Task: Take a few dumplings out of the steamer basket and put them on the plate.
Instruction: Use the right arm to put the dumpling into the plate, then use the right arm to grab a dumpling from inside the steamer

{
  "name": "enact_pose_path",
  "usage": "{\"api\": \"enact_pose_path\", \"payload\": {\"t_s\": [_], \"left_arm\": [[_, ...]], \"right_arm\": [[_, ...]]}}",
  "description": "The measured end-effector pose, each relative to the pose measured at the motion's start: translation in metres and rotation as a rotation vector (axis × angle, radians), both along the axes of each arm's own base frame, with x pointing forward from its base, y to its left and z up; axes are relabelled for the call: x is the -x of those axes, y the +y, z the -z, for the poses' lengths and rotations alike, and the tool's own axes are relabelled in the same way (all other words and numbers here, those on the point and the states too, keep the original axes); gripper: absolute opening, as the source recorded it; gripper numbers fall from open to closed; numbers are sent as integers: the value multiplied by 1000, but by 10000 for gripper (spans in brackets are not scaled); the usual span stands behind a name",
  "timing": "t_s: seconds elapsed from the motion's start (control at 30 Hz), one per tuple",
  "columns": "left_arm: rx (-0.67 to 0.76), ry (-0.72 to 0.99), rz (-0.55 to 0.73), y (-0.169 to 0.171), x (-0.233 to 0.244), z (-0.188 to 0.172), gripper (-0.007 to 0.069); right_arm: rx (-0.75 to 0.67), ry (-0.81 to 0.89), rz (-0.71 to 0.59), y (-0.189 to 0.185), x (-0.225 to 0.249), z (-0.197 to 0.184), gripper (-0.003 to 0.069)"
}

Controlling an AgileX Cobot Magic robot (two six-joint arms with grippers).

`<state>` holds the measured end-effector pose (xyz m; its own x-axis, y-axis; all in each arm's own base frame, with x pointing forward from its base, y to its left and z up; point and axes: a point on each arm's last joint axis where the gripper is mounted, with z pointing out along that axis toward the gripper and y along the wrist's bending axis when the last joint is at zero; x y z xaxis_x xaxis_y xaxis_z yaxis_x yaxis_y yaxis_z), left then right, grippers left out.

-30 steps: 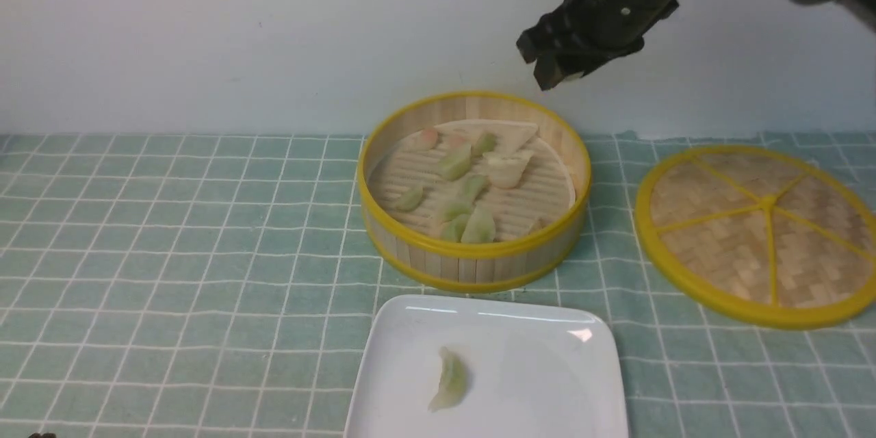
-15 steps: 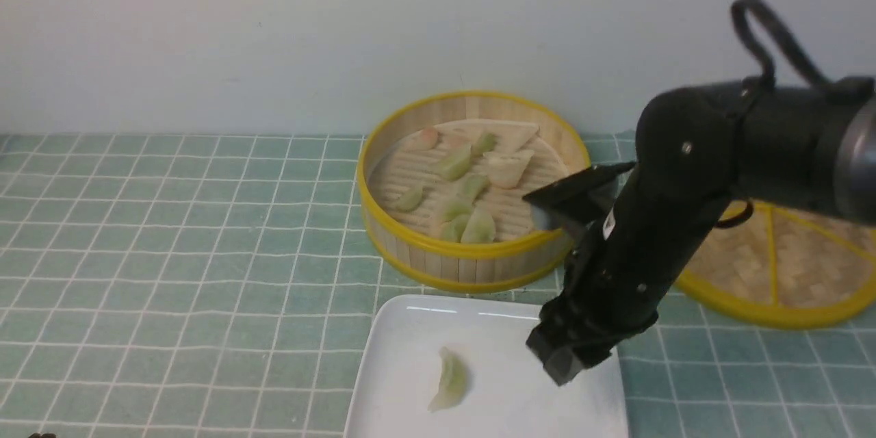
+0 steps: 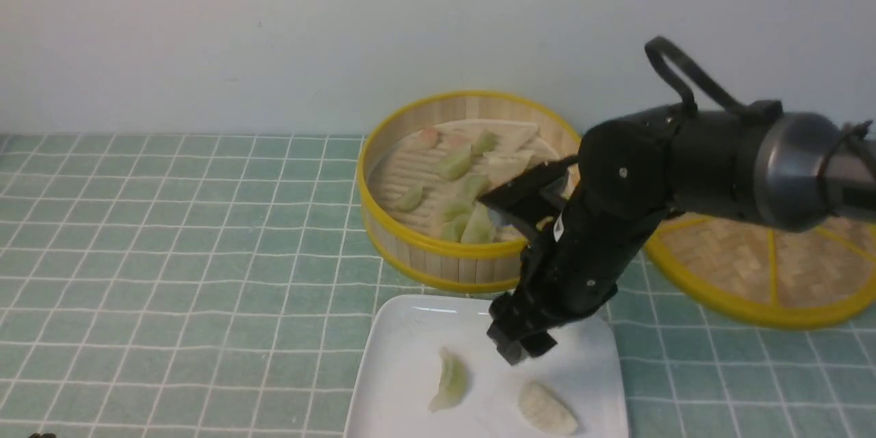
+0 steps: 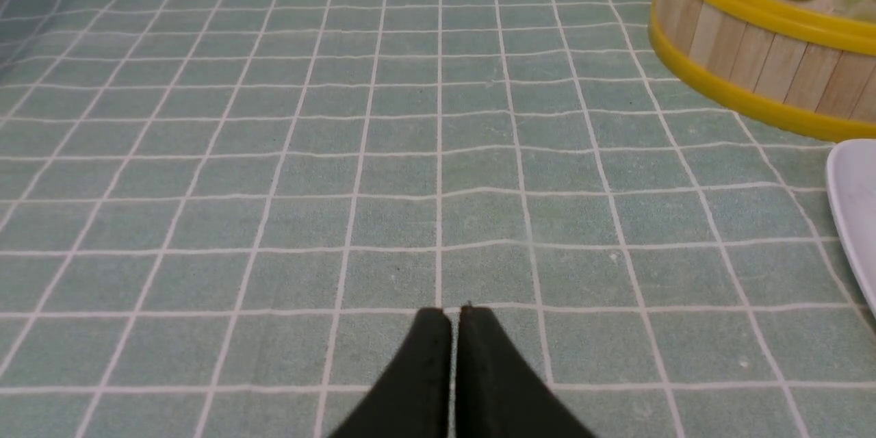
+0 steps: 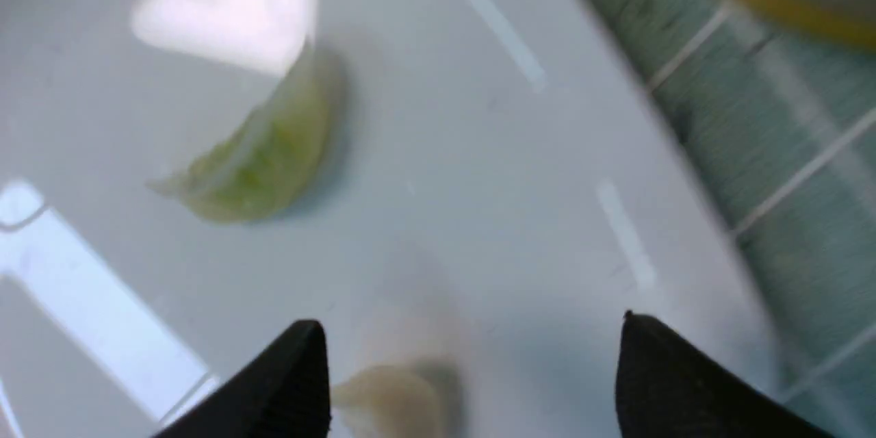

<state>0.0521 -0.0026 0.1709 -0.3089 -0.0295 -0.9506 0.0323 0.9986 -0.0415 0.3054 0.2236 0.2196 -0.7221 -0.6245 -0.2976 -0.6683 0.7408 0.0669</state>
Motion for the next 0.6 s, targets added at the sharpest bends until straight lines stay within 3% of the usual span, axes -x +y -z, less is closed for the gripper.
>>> {"api": "enact_pose_path", "payload": {"t_s": [0.17,0.27,0.6], "left_arm": [[0,0,0,0,0,0,-6],[0,0,0,0,0,0,-6],[0,0,0,0,0,0,-6]], "right_arm": [[-62,-203,85,-10,-48,-57,520],[-96,-223,145,-18,-82,-67,520],[-80,-201,167,-2,-158,-6,521]]}}
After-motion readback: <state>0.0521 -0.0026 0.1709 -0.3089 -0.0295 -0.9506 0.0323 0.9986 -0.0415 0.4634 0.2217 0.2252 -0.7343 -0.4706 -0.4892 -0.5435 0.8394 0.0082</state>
